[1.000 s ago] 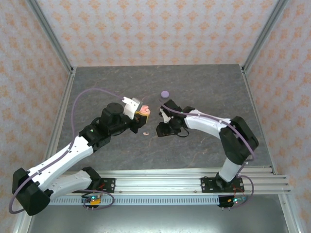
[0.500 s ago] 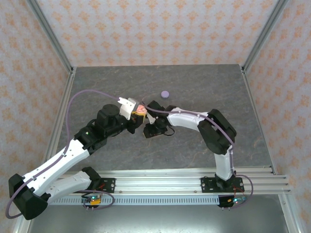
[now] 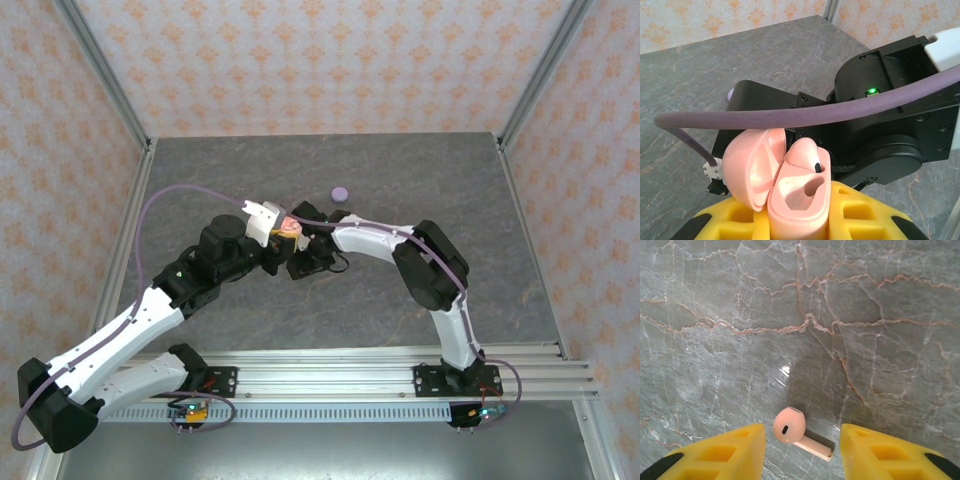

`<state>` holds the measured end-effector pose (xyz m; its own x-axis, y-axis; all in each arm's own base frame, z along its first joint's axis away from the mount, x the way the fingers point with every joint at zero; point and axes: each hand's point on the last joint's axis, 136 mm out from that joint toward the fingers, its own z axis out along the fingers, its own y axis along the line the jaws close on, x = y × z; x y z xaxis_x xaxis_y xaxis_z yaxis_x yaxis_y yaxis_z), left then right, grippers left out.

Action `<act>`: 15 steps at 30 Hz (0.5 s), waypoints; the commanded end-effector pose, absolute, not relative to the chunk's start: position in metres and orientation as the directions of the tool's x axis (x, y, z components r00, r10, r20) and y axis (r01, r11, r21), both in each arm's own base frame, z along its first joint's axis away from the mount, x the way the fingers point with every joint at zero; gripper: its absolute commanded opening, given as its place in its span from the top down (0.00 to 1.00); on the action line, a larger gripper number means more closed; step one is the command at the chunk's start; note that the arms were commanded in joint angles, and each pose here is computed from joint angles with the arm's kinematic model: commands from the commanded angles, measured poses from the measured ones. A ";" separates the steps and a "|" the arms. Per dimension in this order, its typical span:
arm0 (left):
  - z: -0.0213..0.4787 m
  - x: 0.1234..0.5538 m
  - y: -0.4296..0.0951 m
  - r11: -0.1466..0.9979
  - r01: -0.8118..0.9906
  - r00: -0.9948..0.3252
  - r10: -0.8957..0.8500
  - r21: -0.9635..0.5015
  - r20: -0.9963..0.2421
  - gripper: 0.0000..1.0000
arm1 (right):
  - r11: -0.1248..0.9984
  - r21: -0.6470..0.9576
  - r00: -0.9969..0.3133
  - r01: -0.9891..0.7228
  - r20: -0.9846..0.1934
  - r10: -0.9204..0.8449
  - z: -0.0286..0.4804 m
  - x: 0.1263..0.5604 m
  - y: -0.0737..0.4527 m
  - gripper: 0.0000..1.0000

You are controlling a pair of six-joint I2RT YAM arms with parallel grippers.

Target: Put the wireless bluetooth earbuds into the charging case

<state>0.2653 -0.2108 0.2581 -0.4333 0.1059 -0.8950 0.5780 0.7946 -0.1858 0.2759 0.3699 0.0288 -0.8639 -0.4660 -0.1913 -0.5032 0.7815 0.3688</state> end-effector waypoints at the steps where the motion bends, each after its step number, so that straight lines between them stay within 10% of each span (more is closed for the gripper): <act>1: 0.265 0.265 -0.208 0.803 0.570 -0.411 0.091 -0.177 -0.907 0.89 | 0.774 0.346 -0.846 -0.530 -0.161 -0.508 0.019 0.270 0.368 0.56; 15: 0.263 0.265 -0.208 0.802 0.569 -0.416 0.087 -0.184 -0.905 0.89 | 0.753 0.314 -0.811 -0.579 -0.127 -0.571 0.014 0.248 0.364 0.67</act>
<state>0.2652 -0.2106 0.2583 -0.4331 0.1048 -0.8952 0.5775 0.7948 -0.1863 0.2627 0.3723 0.0271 -0.8269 -0.5314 -0.1843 -0.5603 0.7496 0.3524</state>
